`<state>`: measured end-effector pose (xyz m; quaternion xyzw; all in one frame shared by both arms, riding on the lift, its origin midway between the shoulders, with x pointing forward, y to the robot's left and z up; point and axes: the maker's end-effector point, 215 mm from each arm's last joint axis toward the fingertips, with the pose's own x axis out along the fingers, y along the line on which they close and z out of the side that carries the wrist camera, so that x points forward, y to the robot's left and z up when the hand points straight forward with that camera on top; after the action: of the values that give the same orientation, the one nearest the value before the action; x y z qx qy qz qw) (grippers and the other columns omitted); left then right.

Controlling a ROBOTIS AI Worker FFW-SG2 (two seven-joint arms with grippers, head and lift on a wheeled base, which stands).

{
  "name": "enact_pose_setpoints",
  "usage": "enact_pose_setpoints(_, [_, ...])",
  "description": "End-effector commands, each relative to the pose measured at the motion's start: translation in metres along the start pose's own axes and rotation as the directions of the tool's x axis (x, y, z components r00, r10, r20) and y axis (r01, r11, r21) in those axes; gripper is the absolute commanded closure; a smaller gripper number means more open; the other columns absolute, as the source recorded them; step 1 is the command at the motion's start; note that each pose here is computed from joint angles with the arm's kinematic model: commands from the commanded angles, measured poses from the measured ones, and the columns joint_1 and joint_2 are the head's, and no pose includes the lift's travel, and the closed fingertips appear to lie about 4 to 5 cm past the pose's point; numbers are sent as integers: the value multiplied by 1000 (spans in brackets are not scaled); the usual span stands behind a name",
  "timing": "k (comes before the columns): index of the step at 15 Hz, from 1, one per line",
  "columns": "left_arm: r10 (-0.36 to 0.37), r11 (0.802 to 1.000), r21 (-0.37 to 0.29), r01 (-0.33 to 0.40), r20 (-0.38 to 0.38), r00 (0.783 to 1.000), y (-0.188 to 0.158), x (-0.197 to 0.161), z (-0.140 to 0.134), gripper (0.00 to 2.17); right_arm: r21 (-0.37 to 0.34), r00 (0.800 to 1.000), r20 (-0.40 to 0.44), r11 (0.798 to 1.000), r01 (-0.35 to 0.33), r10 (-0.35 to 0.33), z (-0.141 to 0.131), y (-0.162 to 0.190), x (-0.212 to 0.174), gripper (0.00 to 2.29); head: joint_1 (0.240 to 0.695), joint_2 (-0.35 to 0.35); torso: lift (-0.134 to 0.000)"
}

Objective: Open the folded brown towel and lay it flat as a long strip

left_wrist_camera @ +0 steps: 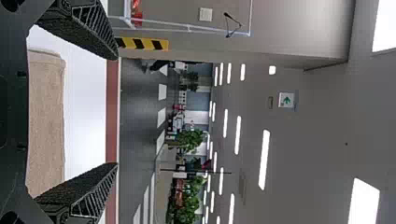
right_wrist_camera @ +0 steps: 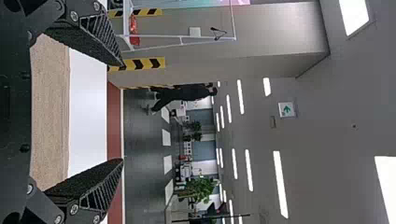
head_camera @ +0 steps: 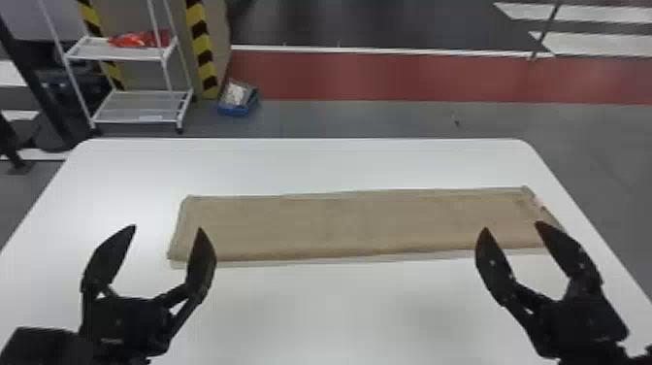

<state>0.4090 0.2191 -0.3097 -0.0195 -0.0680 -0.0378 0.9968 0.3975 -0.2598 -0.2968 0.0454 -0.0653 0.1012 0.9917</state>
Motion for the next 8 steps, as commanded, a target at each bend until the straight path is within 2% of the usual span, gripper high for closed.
enact_pose_setpoints(1, [2, 1000, 13, -1, -69, 998, -1, 1, -15, 83, 29, 998, -56, 999, 17, -15, -11, -2, 0, 167, 695, -56, -123])
enact_pose_setpoints(2, [1, 1000, 14, 0, -69, 998, -2, 1, -14, 83, 46, 997, -80, 999, 17, -14, -15, -1, -1, 167, 695, -58, -123])
enact_pose_setpoints(8, [5, 1000, 27, -4, -54, 999, 0, 2, -7, 83, 101, 997, -72, 995, 13, -6, -12, 28, 2, 171, 695, -41, -123])
